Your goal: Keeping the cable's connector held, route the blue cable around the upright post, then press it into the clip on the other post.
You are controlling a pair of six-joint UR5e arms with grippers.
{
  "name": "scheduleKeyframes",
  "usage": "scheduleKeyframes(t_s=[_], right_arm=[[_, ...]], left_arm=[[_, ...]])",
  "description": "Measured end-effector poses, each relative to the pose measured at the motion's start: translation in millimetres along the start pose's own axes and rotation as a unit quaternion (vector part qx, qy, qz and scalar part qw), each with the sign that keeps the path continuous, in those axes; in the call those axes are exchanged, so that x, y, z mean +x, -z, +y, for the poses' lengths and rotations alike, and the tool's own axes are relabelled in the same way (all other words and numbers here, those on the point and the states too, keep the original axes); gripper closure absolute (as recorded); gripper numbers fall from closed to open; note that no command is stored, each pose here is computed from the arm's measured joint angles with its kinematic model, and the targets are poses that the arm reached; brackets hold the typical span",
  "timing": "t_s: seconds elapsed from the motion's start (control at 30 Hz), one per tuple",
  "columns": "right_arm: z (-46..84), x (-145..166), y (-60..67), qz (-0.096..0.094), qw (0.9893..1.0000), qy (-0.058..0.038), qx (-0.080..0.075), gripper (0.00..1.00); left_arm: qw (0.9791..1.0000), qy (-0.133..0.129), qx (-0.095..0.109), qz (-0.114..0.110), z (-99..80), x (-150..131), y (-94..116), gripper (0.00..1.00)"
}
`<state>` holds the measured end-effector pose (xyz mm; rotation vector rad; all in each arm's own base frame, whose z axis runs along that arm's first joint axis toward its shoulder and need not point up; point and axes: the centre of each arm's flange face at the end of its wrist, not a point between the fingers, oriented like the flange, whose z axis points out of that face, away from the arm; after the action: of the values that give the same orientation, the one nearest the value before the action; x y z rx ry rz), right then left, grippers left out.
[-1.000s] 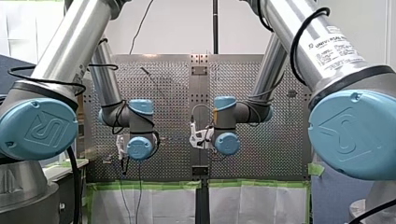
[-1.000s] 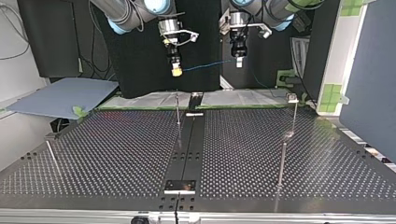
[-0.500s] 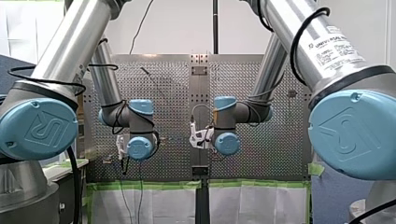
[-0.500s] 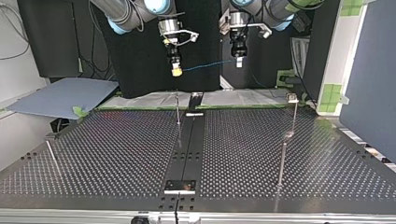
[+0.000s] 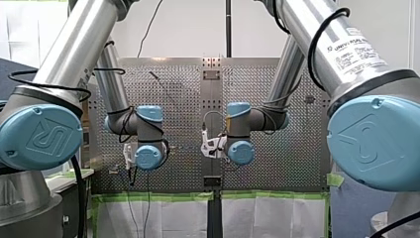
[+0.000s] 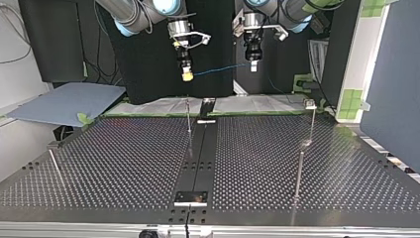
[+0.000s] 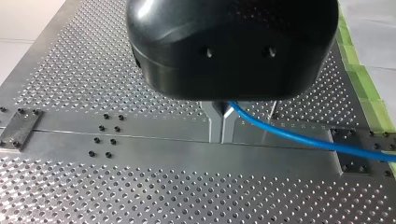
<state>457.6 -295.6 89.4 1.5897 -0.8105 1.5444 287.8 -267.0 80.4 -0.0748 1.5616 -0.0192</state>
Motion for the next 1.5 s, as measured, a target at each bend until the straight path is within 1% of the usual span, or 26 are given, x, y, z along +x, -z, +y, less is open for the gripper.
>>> scheduleKeyframes(t_s=[0.97,1.0,1.07,1.17,1.27,1.33,1.4,1.5], right_arm=[[-0.1,0.7,-0.1,0.001,1.0,0.0,0.0,1.0],[-1.2,0.2,-0.1,0.0,1.0,0.0014,0.001,1.0],[-5.4,-4.2,2.3,-0.007,0.9999,0.0072,0.005,1.0],[-10.8,-19.6,8.9,-0.031,0.9993,0.0182,0.012,1.0],[-12.4,-37.6,16.0,-0.059,0.9977,0.0278,0.017,1.0],[-12.4,-46.5,20.4,-0.077,0.9963,0.0332,0.019,1.0],[-12.1,-51.2,23.2,-0.088,0.9952,0.0366,0.02,1.0],[-11.9,-53.7,24.8,-0.095,0.9945,0.0386,0.021,1.0]], left_arm=[[1.0,0.002,0.001,0.0,-0.5,-0.2,-0.3,1.0],[1.0,-0.001,-0.001,0.002,0.9,1.2,-0.3,1.0],[0.9999,-0.01,-0.006,0.012,4.6,6.6,0.3,1.0],[0.9991,-0.024,-0.01,0.032,9.4,17.6,3.5,1.0],[0.9981,-0.035,-0.012,0.049,12.5,25.9,6.9,1.0],[0.9978,-0.038,-0.012,0.053,13.3,27.9,7.8,1.0],[0.9976,-0.04,-0.013,0.055,13.7,29.0,8.3,1.0],[0.9975,-0.04,-0.013,0.056,13.9,29.5,8.5,1.0]])
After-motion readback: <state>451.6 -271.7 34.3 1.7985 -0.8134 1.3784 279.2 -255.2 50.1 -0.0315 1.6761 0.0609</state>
